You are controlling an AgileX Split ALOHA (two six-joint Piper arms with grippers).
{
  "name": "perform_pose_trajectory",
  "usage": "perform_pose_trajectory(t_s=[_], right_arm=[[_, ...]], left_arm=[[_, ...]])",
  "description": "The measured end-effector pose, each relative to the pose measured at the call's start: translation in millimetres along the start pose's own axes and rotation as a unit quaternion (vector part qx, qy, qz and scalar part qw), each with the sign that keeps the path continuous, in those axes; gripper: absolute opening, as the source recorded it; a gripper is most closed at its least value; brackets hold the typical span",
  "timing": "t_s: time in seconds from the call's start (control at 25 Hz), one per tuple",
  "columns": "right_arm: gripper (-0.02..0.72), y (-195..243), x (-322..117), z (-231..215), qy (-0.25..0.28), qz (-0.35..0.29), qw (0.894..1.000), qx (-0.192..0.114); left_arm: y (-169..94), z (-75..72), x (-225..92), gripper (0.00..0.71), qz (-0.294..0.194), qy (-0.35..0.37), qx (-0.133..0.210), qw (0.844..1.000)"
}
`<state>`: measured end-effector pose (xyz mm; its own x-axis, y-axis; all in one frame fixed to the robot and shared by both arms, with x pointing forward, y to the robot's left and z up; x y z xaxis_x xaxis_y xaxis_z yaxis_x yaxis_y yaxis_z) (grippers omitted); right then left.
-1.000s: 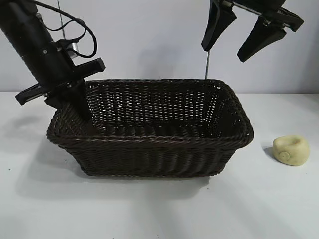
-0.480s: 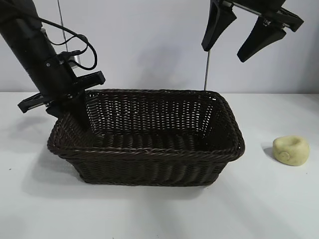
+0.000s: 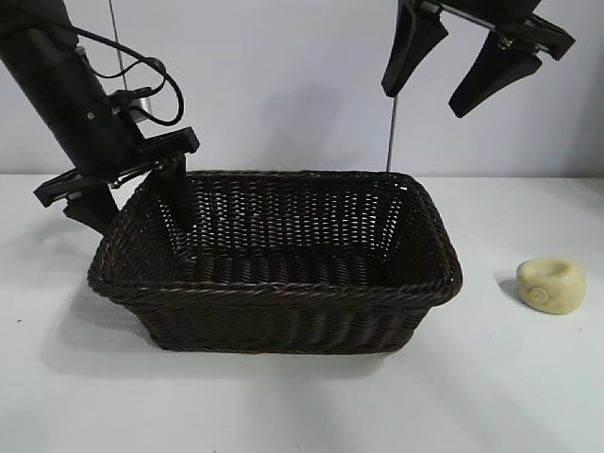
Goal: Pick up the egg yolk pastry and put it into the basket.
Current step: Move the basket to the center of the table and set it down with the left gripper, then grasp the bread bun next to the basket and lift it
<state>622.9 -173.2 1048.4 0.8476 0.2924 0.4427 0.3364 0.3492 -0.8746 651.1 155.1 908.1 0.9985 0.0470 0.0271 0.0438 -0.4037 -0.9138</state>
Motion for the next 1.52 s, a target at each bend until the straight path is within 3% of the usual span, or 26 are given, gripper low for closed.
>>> perform_pose_trajectory(t_s=[0.36,0.88,1.08,1.2,1.36,1.52], right_arm=[[0.528,0,0,0,0.000,0.000,1.000,0.000],[0.528,0,0,0,0.000,0.000,1.000,0.000],[0.528,0,0,0,0.000,0.000,1.000,0.000],[0.528,0,0,0,0.000,-0.001,1.000,0.000],[0.528,0,0,0,0.000,-0.001,1.000,0.000],[0.528,0,0,0,0.000,-0.001,1.000,0.000]], left_arm=[[-53,-20.2,-12,0.540,-0.027,0.029,-0.011,0.999],[-149,-53.8,-50,0.540,-0.094,0.078,-0.041,0.992],[-147,-65.2,-45,0.540,-0.118,0.053,-0.096,0.987],[-134,-63.8,-44,0.540,-0.124,0.022,-0.121,0.985],[-108,-49.2,-51,0.540,-0.105,-0.006,-0.110,0.988],[-103,-45.9,-52,0.540,-0.103,-0.009,-0.107,0.989]])
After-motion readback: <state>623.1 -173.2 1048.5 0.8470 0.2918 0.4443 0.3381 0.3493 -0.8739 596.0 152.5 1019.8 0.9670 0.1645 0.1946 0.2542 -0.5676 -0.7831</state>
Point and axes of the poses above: a point on each arm's last joint axis where the gripper is mounted, y pointing out along that axis toward the gripper, z along the wrist's bending axis when the last joint is at zero, x = y × z, the point moved 4 cm from there along y, pointing out along that axis toward the gripper, and after that the axes turned 10 degrees about -y, right-handed, at the moved point
